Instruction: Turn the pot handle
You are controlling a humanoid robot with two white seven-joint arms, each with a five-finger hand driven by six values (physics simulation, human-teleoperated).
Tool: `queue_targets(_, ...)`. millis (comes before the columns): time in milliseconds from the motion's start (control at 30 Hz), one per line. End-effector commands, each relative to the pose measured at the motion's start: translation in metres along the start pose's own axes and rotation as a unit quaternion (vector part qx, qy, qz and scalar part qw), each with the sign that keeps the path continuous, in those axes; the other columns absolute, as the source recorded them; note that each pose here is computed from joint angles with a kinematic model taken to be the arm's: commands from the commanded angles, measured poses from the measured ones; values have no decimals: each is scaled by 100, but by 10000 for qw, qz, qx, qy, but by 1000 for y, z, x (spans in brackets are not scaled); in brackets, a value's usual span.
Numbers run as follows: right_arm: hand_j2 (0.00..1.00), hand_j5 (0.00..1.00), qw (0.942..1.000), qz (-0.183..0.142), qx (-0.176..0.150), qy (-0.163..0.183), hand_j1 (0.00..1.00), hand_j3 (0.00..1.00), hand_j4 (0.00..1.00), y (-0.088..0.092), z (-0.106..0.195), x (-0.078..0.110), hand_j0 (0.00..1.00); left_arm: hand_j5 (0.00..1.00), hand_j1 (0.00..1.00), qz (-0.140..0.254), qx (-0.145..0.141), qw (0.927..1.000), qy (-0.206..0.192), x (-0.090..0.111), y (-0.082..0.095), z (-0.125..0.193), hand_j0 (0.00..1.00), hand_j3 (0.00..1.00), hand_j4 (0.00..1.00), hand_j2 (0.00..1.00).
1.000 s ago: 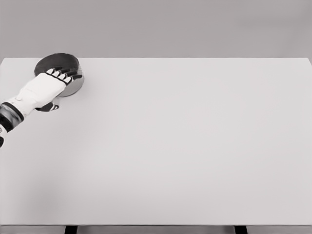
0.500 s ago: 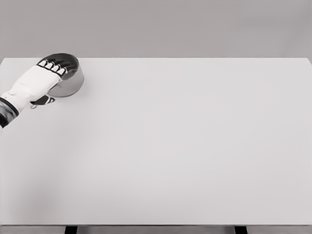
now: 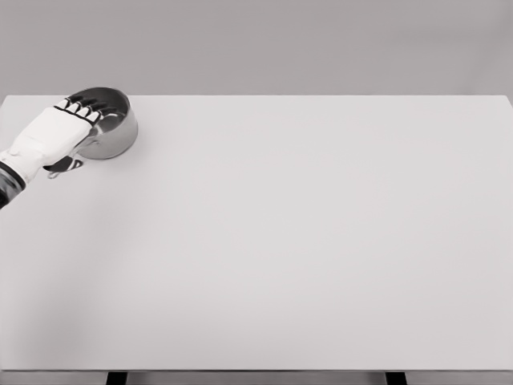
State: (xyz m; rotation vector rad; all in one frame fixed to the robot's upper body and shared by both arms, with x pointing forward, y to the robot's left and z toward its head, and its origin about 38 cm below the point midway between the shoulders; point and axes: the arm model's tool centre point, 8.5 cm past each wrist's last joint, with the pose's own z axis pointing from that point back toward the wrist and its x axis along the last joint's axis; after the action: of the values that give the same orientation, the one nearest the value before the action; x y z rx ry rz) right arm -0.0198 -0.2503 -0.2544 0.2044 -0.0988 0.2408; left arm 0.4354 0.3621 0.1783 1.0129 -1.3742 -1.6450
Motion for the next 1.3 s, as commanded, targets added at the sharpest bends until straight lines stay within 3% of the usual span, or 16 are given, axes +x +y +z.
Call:
queue_targets(0,100,100,10000,4,0,-7,100,100,100,0,0,0,100,100,100,-60,3,10000,3,-1,0,0,100,100,100,100)
queue_targets(1267,100,100,10000,2,1,0,100,100,100,0,0,0,100,100,100,-483,86,9987,159,-18,7,6,100,100,100,100)
